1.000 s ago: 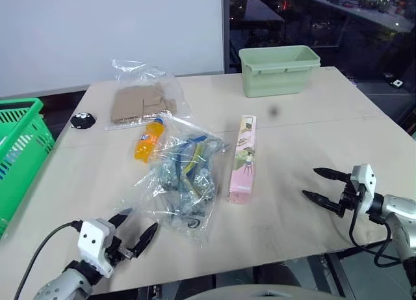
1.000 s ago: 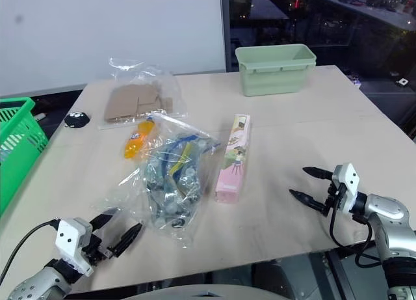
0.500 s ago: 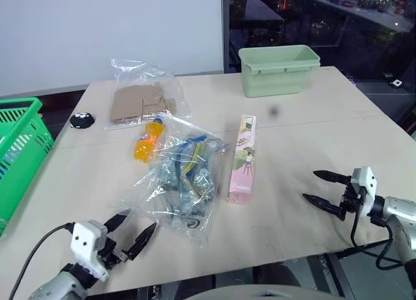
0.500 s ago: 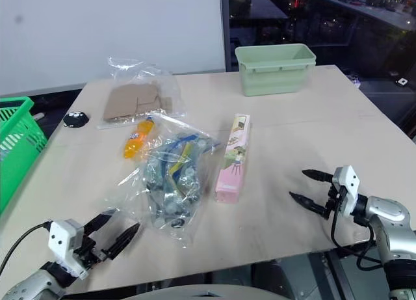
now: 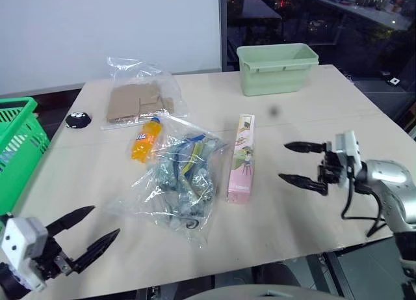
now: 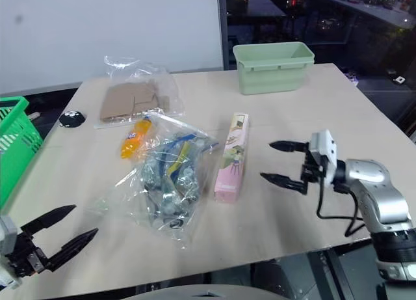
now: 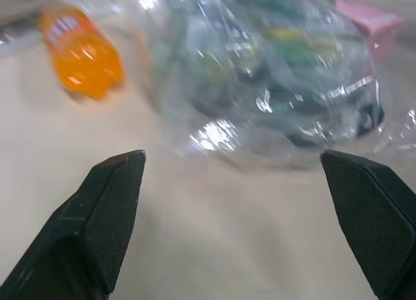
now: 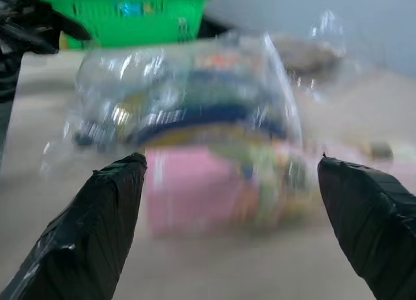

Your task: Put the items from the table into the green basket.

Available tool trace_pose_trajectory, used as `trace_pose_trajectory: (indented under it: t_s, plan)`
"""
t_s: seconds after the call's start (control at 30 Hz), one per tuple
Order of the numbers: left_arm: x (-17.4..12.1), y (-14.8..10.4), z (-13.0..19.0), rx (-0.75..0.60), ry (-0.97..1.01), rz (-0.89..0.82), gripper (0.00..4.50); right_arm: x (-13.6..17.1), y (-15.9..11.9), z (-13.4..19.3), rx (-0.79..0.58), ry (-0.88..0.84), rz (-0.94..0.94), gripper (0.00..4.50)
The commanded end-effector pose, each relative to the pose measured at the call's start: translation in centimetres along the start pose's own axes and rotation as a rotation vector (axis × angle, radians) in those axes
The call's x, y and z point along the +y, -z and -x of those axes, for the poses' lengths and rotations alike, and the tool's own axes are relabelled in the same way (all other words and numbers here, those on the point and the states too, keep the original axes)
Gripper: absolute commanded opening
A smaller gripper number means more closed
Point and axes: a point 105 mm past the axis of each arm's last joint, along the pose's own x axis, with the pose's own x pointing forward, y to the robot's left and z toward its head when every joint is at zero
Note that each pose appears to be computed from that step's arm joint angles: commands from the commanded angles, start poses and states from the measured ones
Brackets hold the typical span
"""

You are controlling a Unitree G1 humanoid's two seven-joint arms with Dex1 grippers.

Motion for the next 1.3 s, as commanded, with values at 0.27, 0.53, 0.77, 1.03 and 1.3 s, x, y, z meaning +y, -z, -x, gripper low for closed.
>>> trace_pose_trajectory:
  t_s: [0.27, 0.53, 0.77, 1.03, 1.3]
  plan:
    - [-0.8, 1.4, -1.7, -0.004, -0.116, 0.111, 4.47, 0.9, -1.4, -1.2, 0.003, -0.080, 0.039, 4.50]
    - [-1.1, 1.2, -5.5, -0.123, -0.116, 0.236, 4.47, 1.5, -1.3, 0.0, 0.033, -0.070, 0.026, 4.50]
    - [-1.1, 0.7, -7.7, -0.173, -0.077, 0.336, 4.47, 1.9, -1.2, 0.5, 0.051, -0.046, 0.023, 4.50]
    - [-1.4, 1.6, -8.4, -0.129, -0.044, 0.347, 4.47, 2.0, -1.4, 0.6, 0.048, -0.025, 0.024, 4.50]
    - [-0.9, 0.9, -6.5, -0.141, -0.053, 0.292, 4.47, 1.7, -1.4, -1.3, 0.051, -0.008, 0.050, 4.50]
